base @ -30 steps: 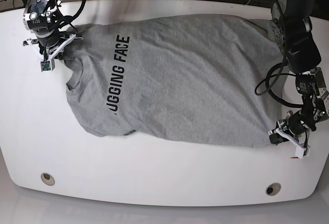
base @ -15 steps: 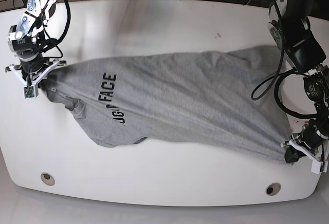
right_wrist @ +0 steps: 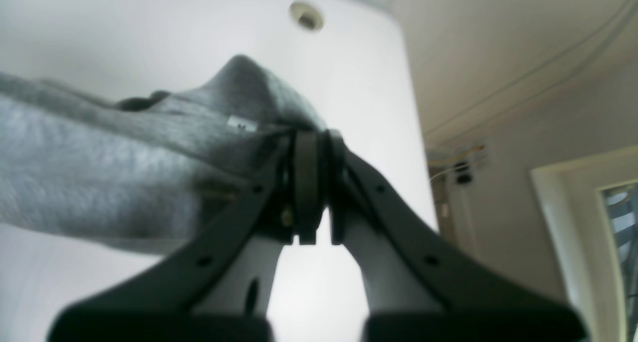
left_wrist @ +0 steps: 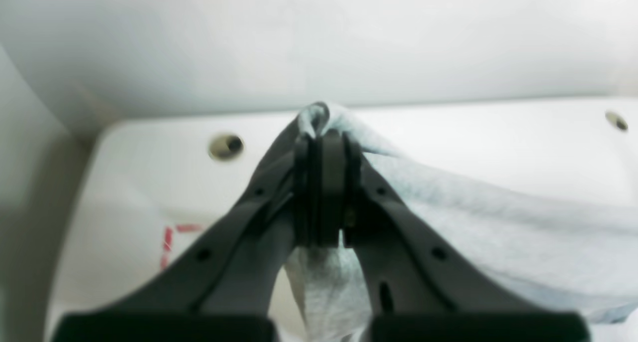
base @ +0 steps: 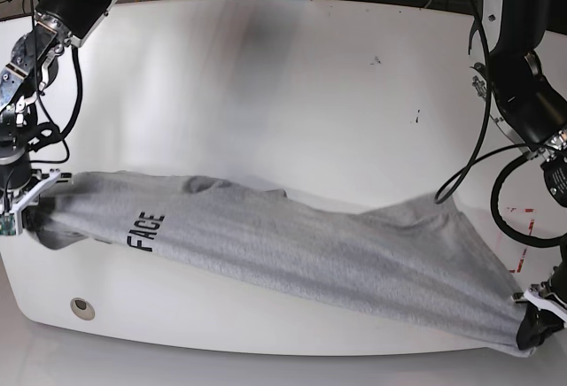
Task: Fold the T-shirt properly
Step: 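Lift the shirt with both grippers, pulling the hem corner away, then swing the stretched shirt forward and lay it on the table, then open the left gripper and release the shirt edge, then regrasp the shirt edge with the left gripper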
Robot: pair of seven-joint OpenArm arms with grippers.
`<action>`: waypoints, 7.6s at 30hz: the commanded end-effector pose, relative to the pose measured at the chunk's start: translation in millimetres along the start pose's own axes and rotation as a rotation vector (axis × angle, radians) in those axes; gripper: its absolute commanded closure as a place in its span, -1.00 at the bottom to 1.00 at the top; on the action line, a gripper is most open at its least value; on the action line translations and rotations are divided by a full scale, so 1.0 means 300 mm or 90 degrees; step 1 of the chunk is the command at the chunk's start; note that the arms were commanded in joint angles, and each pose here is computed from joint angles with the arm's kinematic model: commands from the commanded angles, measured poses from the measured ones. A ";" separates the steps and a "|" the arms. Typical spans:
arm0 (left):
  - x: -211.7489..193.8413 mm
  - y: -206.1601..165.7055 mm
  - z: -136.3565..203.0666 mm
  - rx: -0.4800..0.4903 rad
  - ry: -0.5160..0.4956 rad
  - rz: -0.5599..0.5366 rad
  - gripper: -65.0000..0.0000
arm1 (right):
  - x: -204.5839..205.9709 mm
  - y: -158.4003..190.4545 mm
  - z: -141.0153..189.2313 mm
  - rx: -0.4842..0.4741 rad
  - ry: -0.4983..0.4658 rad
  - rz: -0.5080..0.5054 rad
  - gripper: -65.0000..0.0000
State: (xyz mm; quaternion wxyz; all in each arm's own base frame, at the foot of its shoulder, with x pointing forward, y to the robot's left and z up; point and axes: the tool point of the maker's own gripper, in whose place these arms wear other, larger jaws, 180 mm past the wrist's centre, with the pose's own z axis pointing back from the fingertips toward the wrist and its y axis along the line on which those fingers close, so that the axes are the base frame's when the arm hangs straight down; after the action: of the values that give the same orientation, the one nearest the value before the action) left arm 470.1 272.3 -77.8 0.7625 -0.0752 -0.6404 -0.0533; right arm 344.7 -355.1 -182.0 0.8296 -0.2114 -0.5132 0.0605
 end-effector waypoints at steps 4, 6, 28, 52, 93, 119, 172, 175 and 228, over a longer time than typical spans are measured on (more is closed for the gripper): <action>0.256 0.025 0.050 0.012 -0.115 -0.027 1.00 | 0.225 -0.087 -0.006 -0.031 -0.075 0.048 0.98; 0.319 0.024 0.062 0.013 -0.139 -0.032 1.00 | 0.285 -0.109 -0.006 -0.039 -0.094 0.055 0.98; 0.630 0.043 0.141 0.010 -0.250 -0.035 1.00 | 0.702 -0.316 0.096 -0.128 -0.206 0.118 0.98; -0.039 0.109 0.158 -0.011 -0.059 0.069 1.00 | -0.053 -0.090 0.045 -0.016 0.021 0.047 0.99; -0.999 0.109 0.696 0.054 0.398 0.131 1.00 | -0.714 0.337 0.319 0.137 0.242 -0.096 0.99; -1.126 0.169 0.790 0.073 0.528 0.018 1.00 | -0.713 0.343 0.318 0.140 0.242 -0.096 1.00; -1.095 0.216 0.852 0.105 0.531 0.067 -0.38 | -0.723 0.365 0.324 0.145 0.248 -0.107 1.00; -1.080 0.215 0.843 0.101 0.520 0.078 -0.47 | -0.722 0.367 0.324 0.146 0.248 -0.107 1.00; -1.217 0.201 0.534 0.071 0.519 0.210 -0.45 | -0.717 0.370 0.320 0.147 0.244 -0.109 1.00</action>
State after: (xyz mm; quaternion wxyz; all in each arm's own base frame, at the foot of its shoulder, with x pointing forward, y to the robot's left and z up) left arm 269.3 359.0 -407.0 0.9453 -0.1081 -0.2956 0.0860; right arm 167.3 -292.1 -378.0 0.9394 -0.0717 -0.3353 0.0009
